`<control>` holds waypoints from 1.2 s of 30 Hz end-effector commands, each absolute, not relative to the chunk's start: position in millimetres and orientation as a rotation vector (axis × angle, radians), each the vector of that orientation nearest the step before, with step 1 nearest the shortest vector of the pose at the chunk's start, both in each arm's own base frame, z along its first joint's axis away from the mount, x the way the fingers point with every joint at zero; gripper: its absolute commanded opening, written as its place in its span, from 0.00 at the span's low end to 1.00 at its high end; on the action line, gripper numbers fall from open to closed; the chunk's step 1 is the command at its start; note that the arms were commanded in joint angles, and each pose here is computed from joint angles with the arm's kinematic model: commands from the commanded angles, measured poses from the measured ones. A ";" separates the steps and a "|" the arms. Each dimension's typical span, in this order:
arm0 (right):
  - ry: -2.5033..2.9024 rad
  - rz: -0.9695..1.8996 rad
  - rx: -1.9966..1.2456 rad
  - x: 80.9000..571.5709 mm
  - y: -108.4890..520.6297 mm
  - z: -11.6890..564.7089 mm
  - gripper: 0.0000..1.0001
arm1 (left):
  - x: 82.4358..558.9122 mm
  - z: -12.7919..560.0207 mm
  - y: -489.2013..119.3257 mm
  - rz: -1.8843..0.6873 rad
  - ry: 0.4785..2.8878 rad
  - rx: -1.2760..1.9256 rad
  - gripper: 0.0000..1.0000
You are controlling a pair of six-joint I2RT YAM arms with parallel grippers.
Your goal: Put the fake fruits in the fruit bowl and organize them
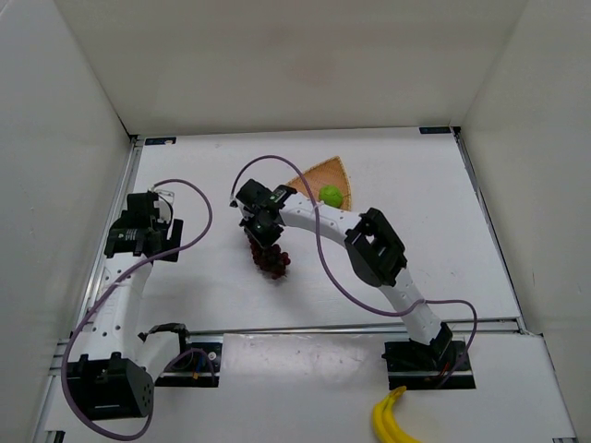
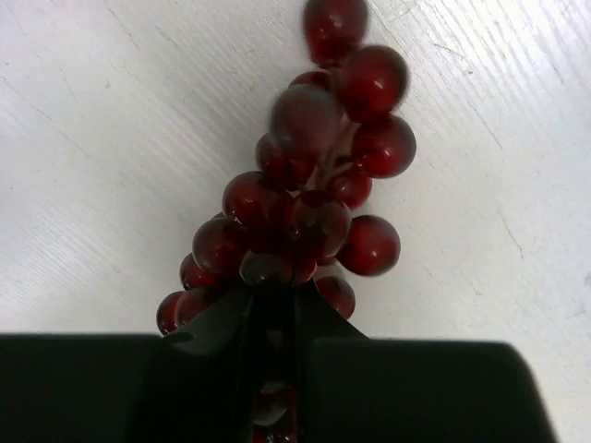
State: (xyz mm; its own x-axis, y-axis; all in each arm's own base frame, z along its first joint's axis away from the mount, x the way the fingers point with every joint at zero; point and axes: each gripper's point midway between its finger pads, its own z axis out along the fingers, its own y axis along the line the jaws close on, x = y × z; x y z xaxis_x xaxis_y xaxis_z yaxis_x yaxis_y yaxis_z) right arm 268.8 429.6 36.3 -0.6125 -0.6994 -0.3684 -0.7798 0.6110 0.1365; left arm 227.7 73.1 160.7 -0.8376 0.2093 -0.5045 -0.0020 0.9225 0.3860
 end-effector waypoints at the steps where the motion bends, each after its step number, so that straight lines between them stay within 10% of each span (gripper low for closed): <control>1: 2.589 0.429 -1.097 276.5 416.7 70.2 0.08 | 223.6 155.1 71.7 0.465 2.525 0.110 1.00; 9: 2.451 0.548 -0.381 392.8 354.1 175.2 0.01 | 221.9 147.6 70.9 0.432 2.539 0.087 1.00; 27: 2.472 0.686 0.016 501.1 308.8 139.3 0.09 | 226.3 115.3 67.2 0.365 2.665 0.060 1.00; 31: 2.545 0.663 0.049 489.2 303.6 112.4 0.56 | 228.8 112.6 65.5 0.349 2.680 0.053 1.00; 36: 2.581 0.660 0.108 479.3 288.3 107.6 0.89 | 233.6 114.5 66.0 0.349 2.681 0.054 1.00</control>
State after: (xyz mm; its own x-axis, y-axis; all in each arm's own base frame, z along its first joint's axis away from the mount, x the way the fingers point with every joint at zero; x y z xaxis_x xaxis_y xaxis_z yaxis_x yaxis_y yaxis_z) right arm 483.1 296.0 79.0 -0.8973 0.1549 -0.4133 -0.0469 0.8977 0.4382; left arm 220.4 68.8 101.5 -0.9294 0.1055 -0.3536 0.0047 0.9616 0.2744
